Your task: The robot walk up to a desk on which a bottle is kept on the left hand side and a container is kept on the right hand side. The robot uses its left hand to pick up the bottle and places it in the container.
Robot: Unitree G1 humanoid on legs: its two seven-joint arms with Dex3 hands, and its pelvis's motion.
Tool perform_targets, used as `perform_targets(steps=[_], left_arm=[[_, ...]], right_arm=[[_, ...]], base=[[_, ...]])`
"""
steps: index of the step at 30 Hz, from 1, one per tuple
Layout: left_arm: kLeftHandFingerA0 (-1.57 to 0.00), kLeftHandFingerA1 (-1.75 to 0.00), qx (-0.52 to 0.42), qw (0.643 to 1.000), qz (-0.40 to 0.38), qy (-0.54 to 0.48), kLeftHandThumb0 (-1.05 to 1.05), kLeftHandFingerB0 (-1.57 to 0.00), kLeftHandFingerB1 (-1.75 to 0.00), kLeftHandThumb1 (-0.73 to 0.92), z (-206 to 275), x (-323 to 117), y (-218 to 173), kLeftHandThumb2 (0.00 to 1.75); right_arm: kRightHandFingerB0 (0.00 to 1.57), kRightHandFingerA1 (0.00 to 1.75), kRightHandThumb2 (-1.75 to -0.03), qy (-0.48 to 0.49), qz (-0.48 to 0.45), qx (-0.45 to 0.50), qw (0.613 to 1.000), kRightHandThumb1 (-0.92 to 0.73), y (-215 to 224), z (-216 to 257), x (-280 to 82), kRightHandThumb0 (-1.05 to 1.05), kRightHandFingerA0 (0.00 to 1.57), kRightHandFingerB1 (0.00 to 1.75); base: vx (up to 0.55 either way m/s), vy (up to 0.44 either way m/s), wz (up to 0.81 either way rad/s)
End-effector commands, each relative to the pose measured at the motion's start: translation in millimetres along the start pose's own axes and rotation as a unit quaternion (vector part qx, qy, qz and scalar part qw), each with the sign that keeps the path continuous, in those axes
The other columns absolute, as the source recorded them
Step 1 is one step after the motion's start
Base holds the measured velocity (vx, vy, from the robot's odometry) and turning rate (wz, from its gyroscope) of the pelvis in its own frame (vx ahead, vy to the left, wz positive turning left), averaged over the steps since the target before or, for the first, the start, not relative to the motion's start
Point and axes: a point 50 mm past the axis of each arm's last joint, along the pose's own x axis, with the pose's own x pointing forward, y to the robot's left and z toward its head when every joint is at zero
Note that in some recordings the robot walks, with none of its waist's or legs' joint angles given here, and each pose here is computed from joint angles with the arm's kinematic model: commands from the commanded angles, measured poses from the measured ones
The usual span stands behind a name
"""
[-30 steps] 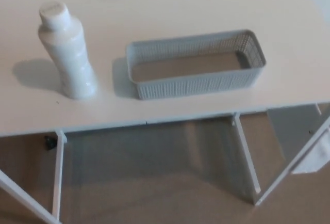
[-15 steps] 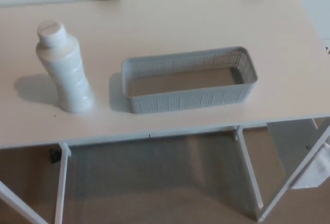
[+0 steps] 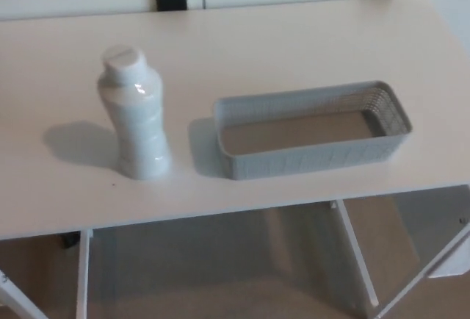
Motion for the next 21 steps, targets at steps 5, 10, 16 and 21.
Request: perform_targets(steps=[5, 10, 16, 21], left_arm=[[-0.54, -0.50, 0.006, 1.000, -0.002, 0.000, -0.63, -0.39, -0.50, 0.09, 2.4, 0.6, -1.4, 1.52], [-0.51, -0.48, -0.004, 1.000, -0.003, -0.004, -0.66, -0.36, -0.46, 0.14, 6.9, 1.4, -3.4, 1.49], [-0.53, -0.46, 0.004, 1.000, -0.006, -0.007, -0.63, -0.32, -0.42, 0.21, 12.0, 2.4, -5.7, 1.45], [-0.46, -0.47, 0.004, 1.000, -0.016, -0.010, -0.62, -0.28, -0.44, 0.07, 18.0, 3.3, -9.5, 1.55]], right_arm=[[0.44, 0.62, -0.67, -0.019, 0.001, 0.003, 1.000, -0.26, 1.0, 8.7, 1.5, -0.52, 0.56, 0.51], [0.41, 0.61, -0.69, -0.020, 0.007, -0.002, 1.000, -0.27, 3.0, 10.9, 2.7, -0.54, 0.51, 0.51], [0.37, 0.63, -0.69, -0.027, 0.011, -0.003, 1.000, -0.27, 6.0, 14.5, 4.2, -0.54, 0.55, 0.50], [0.42, 0.63, -0.71, -0.030, 0.011, -0.012, 0.999, -0.28, 7.8, 17.2, 5.1, -0.55, 0.55, 0.52]], base=[[0.01, 0.056, 0.00], [-0.02, -0.073, 0.02], [-0.01, -0.186, 0.05], [0.00, 0.020, -0.03]])
